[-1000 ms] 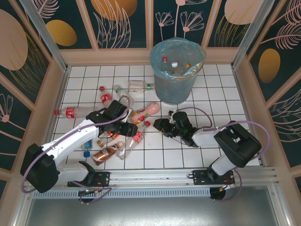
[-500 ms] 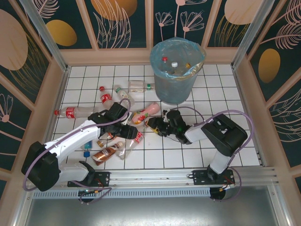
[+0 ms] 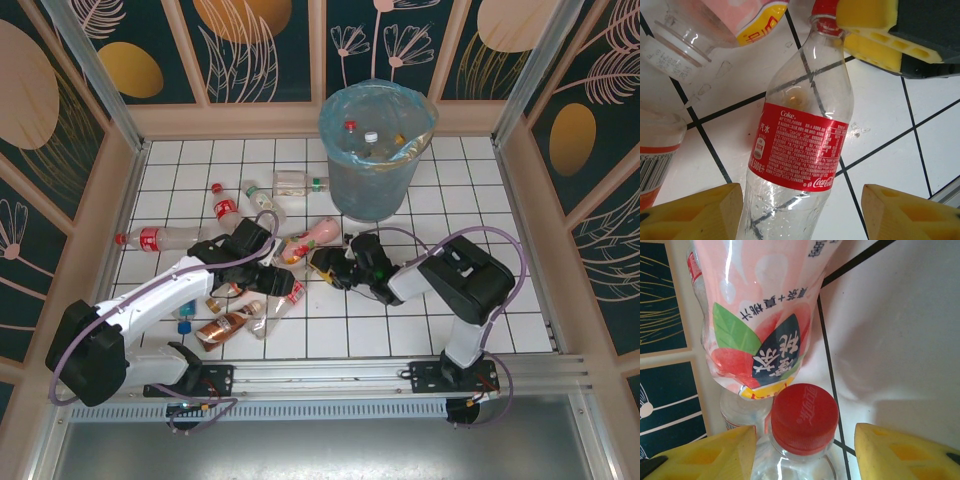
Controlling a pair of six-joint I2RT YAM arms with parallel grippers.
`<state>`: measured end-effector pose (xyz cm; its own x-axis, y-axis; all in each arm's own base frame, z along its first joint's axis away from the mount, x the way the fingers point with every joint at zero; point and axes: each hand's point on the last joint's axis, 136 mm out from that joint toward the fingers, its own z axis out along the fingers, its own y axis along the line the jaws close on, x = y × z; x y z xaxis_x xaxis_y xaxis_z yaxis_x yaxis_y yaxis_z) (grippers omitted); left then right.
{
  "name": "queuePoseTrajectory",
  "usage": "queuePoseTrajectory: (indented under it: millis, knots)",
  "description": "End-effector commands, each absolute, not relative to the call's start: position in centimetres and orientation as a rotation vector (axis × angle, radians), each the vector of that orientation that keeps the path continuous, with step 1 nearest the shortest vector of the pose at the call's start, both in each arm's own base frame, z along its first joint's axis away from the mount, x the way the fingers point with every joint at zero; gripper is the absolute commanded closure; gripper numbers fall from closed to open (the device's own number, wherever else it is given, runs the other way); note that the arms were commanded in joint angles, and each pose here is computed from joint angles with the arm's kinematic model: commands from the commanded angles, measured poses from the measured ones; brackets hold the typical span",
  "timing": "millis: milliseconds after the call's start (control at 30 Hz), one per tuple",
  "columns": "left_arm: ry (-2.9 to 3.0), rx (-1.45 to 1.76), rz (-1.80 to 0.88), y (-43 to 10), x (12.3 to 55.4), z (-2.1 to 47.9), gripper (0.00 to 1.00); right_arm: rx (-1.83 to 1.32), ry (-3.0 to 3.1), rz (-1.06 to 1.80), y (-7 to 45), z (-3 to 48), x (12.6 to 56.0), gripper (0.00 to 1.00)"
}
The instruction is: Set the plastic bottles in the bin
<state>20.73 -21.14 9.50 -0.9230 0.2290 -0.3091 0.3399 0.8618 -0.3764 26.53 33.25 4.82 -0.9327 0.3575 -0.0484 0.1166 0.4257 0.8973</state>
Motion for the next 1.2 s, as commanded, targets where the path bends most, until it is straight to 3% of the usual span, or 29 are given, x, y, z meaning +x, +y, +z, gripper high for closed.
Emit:
queuePoseTrajectory:
  millis: [0,700,1067,1167]
  knots:
    - [2.783,0.430,-0.653,-21.5,20.5,9.3,0.36,0.414,2.429,1.541,34.2,5.1,26.9,0.45]
    - [2.722,0.415,-0.657,-21.4,21.0,10.5,0.35,0.459,2.478,1.435,33.7,3.2,27.4,0.48]
    - [2.711,0.410,-0.646,-21.3,21.3,11.2,0.34,0.454,2.436,1.414,33.0,3.8,27.7,0.55]
    - [2.708,0.410,-0.638,-21.3,21.4,11.5,0.34,0.441,2.409,1.394,32.5,4.3,27.9,0.64]
